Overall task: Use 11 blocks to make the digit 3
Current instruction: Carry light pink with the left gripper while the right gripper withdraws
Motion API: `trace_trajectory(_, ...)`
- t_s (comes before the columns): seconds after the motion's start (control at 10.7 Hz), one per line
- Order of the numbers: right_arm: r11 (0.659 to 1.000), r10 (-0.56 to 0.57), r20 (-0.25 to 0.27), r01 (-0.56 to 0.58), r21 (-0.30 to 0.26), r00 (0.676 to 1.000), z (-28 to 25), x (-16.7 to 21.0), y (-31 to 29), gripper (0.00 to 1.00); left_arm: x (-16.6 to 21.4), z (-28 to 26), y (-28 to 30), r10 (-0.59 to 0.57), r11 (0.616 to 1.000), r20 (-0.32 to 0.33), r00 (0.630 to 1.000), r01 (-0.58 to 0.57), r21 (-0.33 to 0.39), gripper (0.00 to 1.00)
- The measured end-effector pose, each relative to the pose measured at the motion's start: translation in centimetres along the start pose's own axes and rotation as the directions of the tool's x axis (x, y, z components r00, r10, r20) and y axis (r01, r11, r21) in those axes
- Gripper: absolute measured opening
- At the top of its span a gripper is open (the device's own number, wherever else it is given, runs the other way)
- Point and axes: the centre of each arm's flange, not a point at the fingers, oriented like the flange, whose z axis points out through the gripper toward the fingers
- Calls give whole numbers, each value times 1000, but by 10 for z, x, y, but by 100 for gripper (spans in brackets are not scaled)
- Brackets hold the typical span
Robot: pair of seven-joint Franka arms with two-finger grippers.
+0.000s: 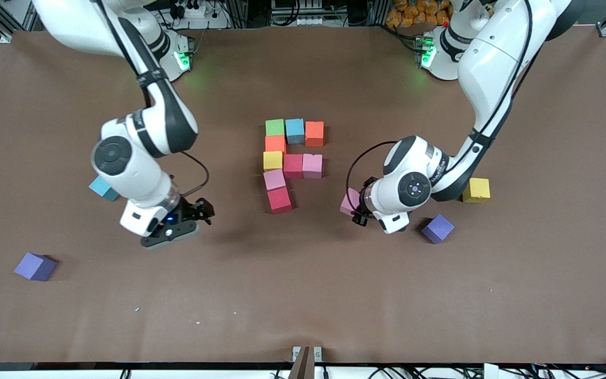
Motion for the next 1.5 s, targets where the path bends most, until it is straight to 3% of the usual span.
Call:
trace_trajectory(0.28,1000,-11,21,11,-3,1000,-37,-6,16,100,-41,18,-5,-141,989,26,990,142,-35,60)
trace_trajectory(0.65,999,-42,22,42,-6,999,-88,-16,32,100,-82,29,-12,-329,939,71,942,334,-80,60)
trace_trajectory(1.12,999,-37,-2,37,-11,999,-142,-27,38,100,-109,57,-21,-389,909,32,921,389,-150,60)
trace_trajectory(1.5,1000,-13,-7,13,-18,1000,-173,-37,53,100,-118,59,-24,-387,909,29,922,387,-158,60)
